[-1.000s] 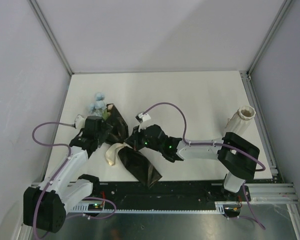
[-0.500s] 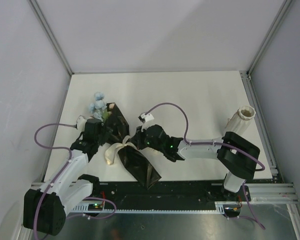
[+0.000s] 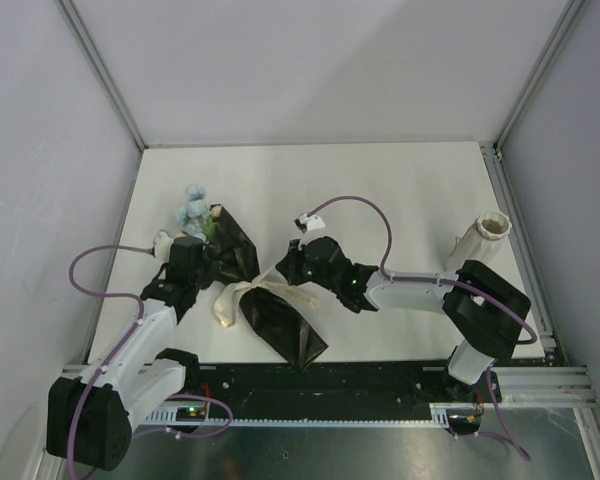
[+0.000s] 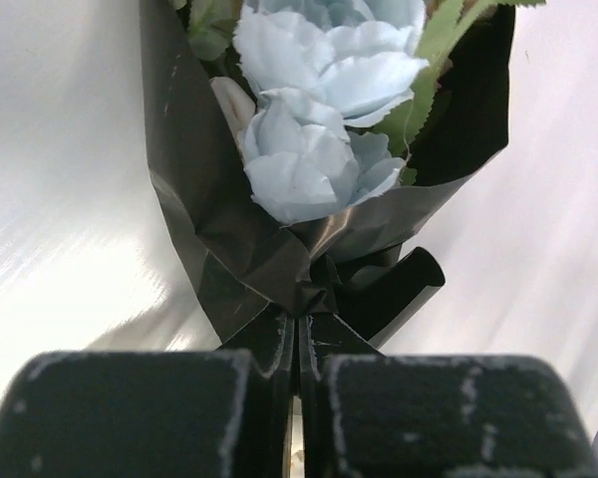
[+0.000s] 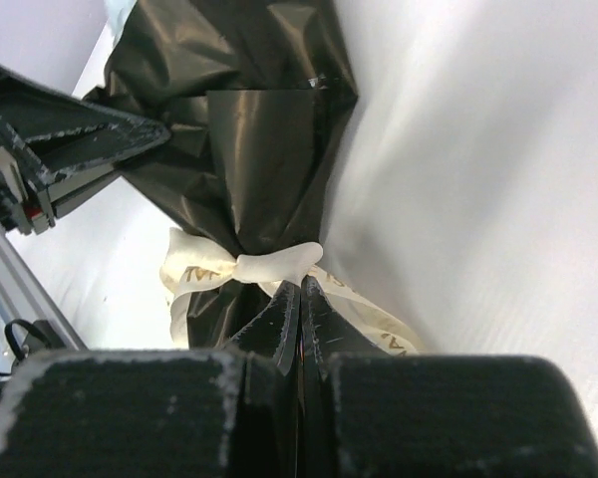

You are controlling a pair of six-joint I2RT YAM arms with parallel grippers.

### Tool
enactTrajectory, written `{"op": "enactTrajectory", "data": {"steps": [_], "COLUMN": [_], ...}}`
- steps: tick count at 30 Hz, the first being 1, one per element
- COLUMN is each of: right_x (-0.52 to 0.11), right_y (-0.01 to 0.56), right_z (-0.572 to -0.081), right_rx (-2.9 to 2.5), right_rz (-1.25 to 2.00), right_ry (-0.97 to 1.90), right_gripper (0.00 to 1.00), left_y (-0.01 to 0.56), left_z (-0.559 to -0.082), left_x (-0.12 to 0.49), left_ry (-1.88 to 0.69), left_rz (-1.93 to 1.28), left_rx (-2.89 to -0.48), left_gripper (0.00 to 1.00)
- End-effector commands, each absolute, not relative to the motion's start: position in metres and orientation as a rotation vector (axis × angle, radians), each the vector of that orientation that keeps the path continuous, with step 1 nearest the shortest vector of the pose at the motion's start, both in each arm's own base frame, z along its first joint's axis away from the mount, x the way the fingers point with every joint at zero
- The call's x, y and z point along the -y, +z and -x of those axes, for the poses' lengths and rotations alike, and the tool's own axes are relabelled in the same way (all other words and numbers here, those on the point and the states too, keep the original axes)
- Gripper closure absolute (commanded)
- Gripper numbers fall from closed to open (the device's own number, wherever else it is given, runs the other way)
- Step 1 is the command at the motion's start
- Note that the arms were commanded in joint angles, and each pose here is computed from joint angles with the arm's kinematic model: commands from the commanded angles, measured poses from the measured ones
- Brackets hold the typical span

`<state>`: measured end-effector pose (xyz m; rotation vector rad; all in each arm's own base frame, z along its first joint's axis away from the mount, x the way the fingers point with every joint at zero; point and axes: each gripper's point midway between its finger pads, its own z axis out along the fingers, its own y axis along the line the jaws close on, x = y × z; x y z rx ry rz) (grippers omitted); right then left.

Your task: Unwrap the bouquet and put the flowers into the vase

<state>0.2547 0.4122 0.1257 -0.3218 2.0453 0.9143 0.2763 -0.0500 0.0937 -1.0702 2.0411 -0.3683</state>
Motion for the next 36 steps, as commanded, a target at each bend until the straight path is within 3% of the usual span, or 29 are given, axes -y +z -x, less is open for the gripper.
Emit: {"op": "enactTrajectory", "data": {"steps": [1,7,23,36], "right_x": [-0.394,-0.355,-0.285,-0.190], "right_y": [0.157,0.169,0.195,0.290], "right_z": [-0.278,-0.318,-0.349,-0.404], "right_rx": [-1.970,-1.957,-1.877,-1.568], "right_rz": [0.247,0.137,0.079,-0.146], "right_ry": [0.906,0.848,0.740,0.531], "right_gripper": [1.00,1.00,1.00,1.00], "left_y": [0.109,0.110,0.116,0.124], "left_z": [-0.289,-0.292,-0.297,-0.302], "left_x": [0.045,0.043,0.034,0.037], "left_ry": [-0.356,-0.333,-0.246,-0.254], "left_rz": [1.056,1.040,0.959,0.937], "left_rx": [-1.988,-1.993,-2.000,-2.005], "left_gripper": [1.00,1.00,1.00,1.00]}}
